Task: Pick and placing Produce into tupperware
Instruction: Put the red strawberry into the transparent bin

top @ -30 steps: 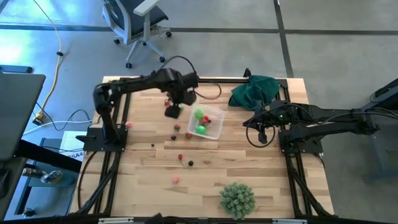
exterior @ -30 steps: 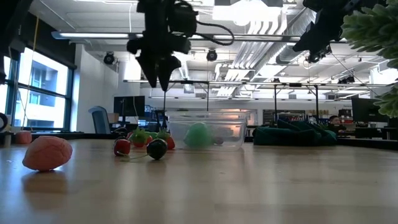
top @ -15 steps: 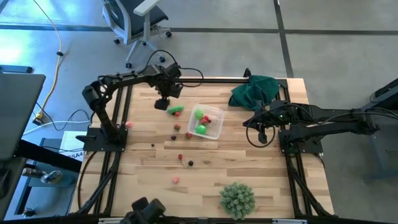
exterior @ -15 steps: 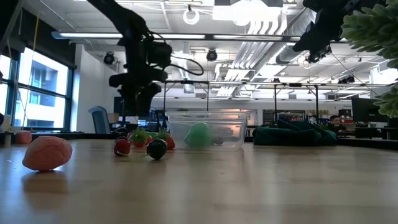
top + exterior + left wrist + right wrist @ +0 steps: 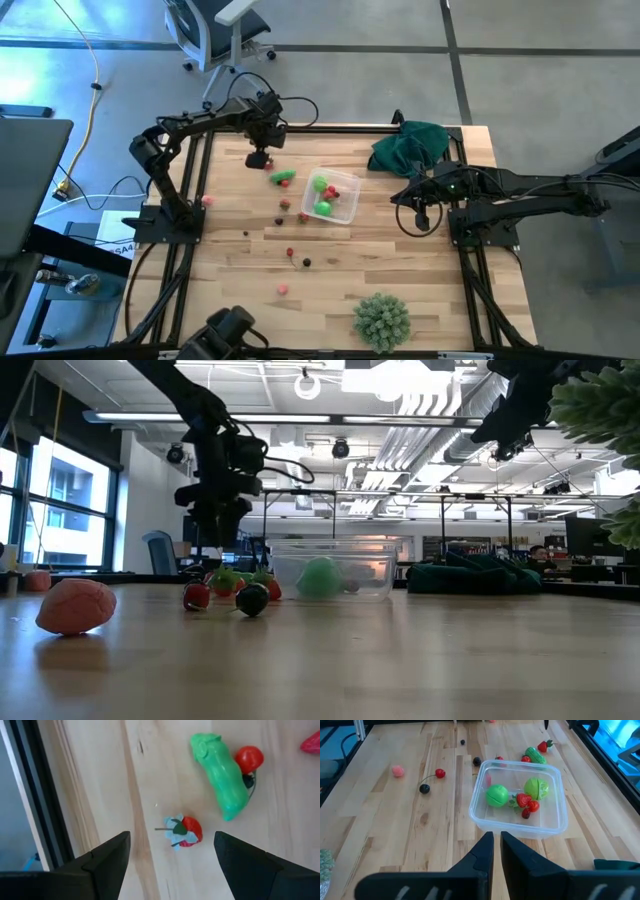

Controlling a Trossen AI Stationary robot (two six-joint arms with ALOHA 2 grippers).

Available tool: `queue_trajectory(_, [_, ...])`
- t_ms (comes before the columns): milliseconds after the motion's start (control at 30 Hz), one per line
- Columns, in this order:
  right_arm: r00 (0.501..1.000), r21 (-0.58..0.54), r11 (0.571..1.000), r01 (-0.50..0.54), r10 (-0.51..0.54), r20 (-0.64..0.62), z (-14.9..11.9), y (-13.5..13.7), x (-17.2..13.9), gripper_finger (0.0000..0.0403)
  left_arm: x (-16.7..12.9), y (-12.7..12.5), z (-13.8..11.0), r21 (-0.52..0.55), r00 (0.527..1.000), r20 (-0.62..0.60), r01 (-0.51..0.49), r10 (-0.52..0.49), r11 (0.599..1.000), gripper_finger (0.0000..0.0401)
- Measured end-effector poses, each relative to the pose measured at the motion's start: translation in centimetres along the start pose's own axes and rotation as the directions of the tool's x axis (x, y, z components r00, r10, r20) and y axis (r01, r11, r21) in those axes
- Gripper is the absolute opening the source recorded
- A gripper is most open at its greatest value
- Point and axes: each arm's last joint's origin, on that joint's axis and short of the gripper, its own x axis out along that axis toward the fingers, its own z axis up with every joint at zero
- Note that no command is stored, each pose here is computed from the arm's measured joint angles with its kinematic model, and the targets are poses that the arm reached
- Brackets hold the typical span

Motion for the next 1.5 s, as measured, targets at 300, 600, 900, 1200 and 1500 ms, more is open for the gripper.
queue_trajectory(300, [1.000, 0.000, 1.000, 0.000, 0.000, 0.000, 0.0, 0.0, 0.0, 0.0024, 2.2, -1.0, -0.9, -0.028, 1.000, -0.017, 0.021, -0.021, 0.999, 0.0276])
queue_trajectory(600, [1.000, 0.000, 1.000, 0.000, 0.000, 0.000, 0.0, 0.0, 0.0, 0.0024, 4.2, -1.5, -1.8, -0.045, 0.998, -0.040, -0.040, 0.039, 0.998, 0.0276])
queue_trajectory(900, [1.000, 0.000, 1.000, 0.000, 0.000, 0.000, 0.0, 0.0, 0.0, 0.0024, 4.5, -1.8, -1.7, -0.054, 0.998, -0.042, -0.045, 0.042, 0.998, 0.0276])
queue_trajectory(1200, [1.000, 0.000, 1.000, 0.000, 0.000, 0.000, 0.0, 0.0, 0.0, 0.0024, 4.6, -1.9, -1.5, -0.086, 0.999, -0.026, -0.048, 0.046, 0.995, 0.0276])
queue_trajectory(1500, [1.000, 0.000, 1.000, 0.000, 0.000, 0.000, 0.0, 0.0, 0.0, 0.0024, 5.8, -2.6, -2.1, -0.115, 0.998, -0.037, -0.052, 0.048, 0.992, 0.0276])
